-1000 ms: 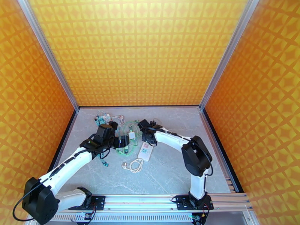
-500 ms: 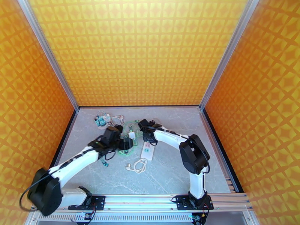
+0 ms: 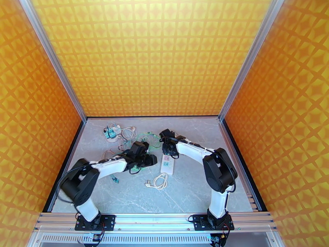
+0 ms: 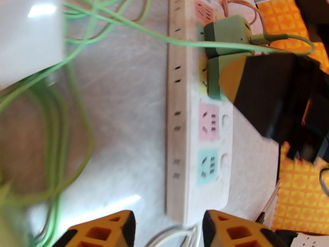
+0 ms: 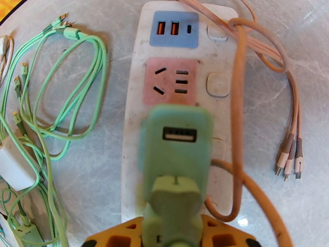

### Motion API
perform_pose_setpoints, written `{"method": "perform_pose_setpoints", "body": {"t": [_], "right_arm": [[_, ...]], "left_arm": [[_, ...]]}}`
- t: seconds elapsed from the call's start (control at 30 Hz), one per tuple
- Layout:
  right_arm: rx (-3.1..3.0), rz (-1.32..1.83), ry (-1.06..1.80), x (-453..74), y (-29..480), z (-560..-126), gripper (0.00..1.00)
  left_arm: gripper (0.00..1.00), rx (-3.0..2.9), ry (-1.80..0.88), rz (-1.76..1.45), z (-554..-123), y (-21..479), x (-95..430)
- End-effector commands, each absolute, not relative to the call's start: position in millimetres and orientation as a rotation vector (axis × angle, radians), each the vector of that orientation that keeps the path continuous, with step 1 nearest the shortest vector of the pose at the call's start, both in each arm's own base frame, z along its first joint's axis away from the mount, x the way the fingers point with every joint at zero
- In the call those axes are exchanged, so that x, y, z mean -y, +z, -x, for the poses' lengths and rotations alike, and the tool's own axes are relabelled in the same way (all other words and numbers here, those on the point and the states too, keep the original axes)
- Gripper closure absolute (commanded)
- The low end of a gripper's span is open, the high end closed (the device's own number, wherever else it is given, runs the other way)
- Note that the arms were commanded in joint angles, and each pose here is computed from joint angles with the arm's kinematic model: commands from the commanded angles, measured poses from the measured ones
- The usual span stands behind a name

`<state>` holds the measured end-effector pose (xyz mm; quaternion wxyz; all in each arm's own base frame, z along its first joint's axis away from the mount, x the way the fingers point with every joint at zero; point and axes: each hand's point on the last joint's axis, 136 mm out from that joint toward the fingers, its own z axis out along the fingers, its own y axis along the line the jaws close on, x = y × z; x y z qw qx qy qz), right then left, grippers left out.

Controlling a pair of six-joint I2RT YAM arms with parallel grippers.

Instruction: Pull the plug off the socket

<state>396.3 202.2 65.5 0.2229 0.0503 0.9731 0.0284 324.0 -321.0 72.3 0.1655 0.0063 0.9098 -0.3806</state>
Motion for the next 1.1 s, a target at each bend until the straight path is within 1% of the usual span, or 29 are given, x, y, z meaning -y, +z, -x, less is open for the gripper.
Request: {"method": "perform_pose_setpoints", "body": {"t": [0.0,0.23,0.5,0.53,0.63,0.73,0.77,1.07], "right_arm": [[-2.686,-0.103,0.172,-213.5,72.8,-391.4,0.75],[-2.700,-0.126,0.243,-221.4,69.9,-388.3,0.75],[-2.710,-0.154,0.276,-224.0,71.4,-385.5,0.75],[-2.711,-0.159,0.281,-224.4,71.2,-385.2,0.75],[-2.708,-0.165,0.295,-226.1,73.3,-385.2,0.75],[-2.708,-0.170,0.308,-227.5,77.0,-385.5,0.75],[-2.707,-0.170,0.313,-228.0,78.8,-385.5,0.75],[-2.713,-0.180,0.255,-220.4,98.8,-384.5,0.75]], "left_arm": [[0.54,-2.537,-1.198,-0.067,-336.1,88.7,347.5],[0.54,-2.590,-1.170,-0.101,-347.0,65.7,359.5],[0.55,-2.653,-1.145,-0.076,-346.0,39.5,361.0],[0.55,-2.667,-1.144,-0.092,-340.1,36.0,365.6],[0.60,-2.710,-1.134,-0.107,-328.3,25.8,371.4],[0.68,-2.779,-1.075,-0.074,-320.6,9.8,364.7],[0.69,-2.804,-1.054,-0.064,-318.5,4.9,362.5],[0.69,-2.952,-0.840,-0.012,-306.8,-20.9,338.0]]}}
